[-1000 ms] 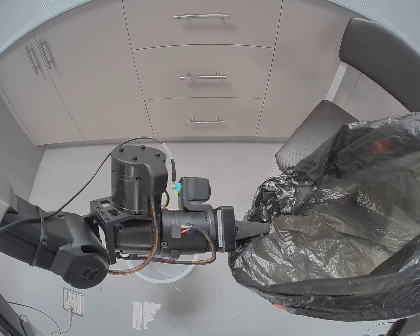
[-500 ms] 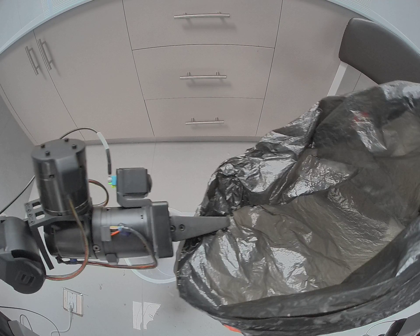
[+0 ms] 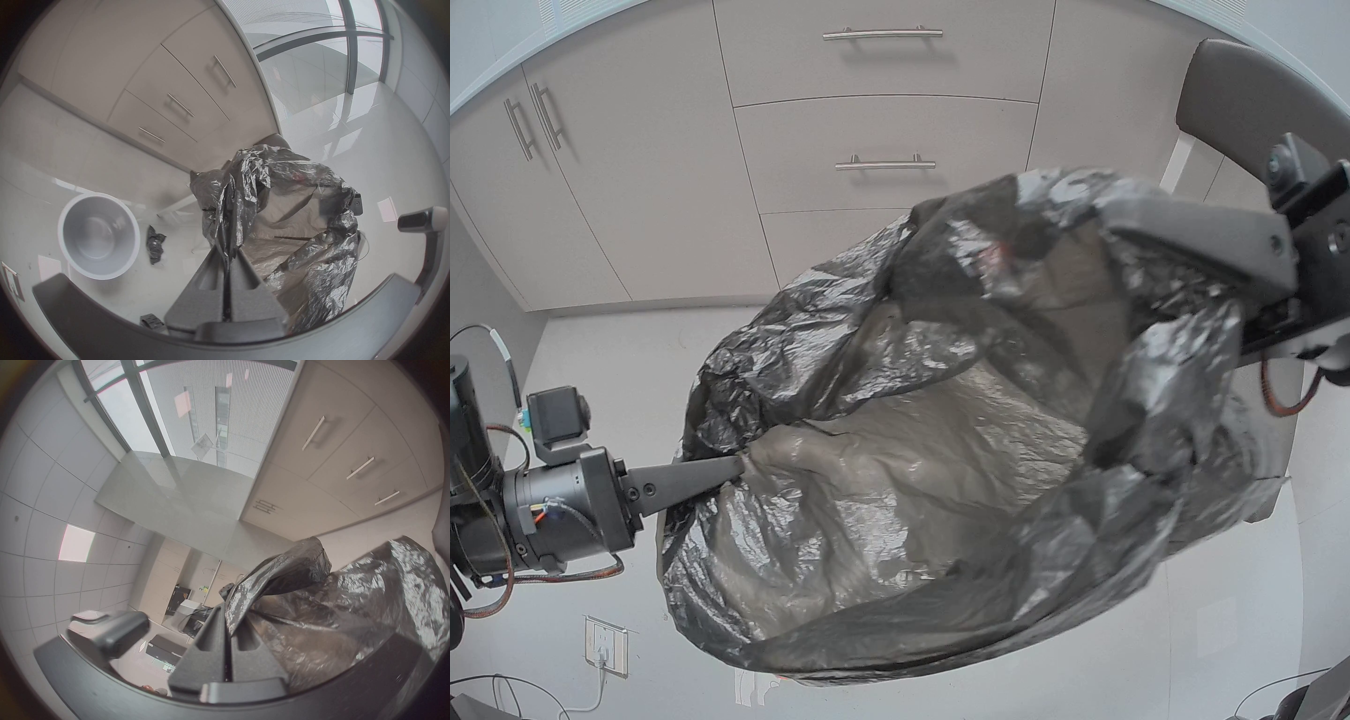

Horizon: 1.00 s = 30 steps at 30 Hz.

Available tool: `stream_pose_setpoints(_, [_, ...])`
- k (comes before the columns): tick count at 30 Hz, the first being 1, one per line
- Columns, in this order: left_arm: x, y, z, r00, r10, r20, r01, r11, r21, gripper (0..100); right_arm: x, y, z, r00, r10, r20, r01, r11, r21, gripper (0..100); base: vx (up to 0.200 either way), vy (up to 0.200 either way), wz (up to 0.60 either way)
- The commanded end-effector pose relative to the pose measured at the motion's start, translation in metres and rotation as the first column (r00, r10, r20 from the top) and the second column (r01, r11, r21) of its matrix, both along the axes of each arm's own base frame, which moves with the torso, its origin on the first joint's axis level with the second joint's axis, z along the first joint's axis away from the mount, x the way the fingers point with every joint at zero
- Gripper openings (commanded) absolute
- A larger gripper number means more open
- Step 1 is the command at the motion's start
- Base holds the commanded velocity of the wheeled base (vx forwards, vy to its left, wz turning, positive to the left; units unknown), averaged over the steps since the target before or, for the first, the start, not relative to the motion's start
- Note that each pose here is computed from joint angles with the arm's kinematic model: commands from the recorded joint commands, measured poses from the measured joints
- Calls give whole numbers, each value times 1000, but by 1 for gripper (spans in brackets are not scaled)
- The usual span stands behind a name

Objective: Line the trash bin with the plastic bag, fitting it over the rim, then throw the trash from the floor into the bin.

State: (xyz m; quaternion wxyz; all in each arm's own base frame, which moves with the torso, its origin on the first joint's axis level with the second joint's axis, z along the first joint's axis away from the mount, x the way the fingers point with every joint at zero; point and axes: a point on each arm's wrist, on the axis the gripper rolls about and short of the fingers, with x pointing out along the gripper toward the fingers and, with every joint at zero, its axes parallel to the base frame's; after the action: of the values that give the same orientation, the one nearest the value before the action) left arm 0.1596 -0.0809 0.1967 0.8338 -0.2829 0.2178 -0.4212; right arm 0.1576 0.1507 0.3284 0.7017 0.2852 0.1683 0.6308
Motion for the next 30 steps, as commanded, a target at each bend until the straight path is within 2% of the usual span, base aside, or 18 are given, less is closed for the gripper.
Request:
stream_pose_setpoints(1, [-19,24,-14,995,84,52,-87,995,48,0,25,58,-35,994,-71,-78,63,993,-99,0,0,0,0])
stream_pose_setpoints(3, [-18,27,-16,993,106,48,-109,993,53,0,29,86,-45,980,-173,-94,161,979,-126,0,0,0,0])
stream_pose_setpoints(5, [-18,29,-16,992,117,49,-119,991,54,0,30,101,-51,973,-209,-101,194,970,-144,0,0,0,0])
stream_pose_setpoints(7, [-23,31,-17,991,123,53,-126,991,52,0,31,119,-56,975,-200,-100,183,971,-157,0,0,0,0])
stream_pose_setpoints(11, [-25,33,-23,990,141,30,-142,988,62,0,38,133,-61,976,-198,-96,180,969,-171,0,0,0,0])
stream_pose_setpoints(16, [-17,38,-37,971,236,-41,-230,966,114,0,42,153,-73,972,-206,-111,179,960,-214,0,0,0,0])
stream_pose_setpoints(19, [-18,39,-37,962,269,-39,-263,958,119,0,36,159,-70,969,-218,-113,188,955,-230,0,0,0,0])
stream_pose_setpoints(22, [-24,40,-37,963,267,-34,-261,959,113,0,33,157,-68,970,-215,-116,183,954,-240,0,0,0,0])
stream_pose_setpoints(26, [-28,40,-41,961,266,-69,-256,958,129,0,28,155,-70,968,-209,-136,162,941,-296,0,0,0,0])
stream_pose_setpoints(30, [-39,41,-42,962,250,-113,-233,962,142,0,19,159,-67,973,-185,-139,137,944,-300,0,0,0,0])
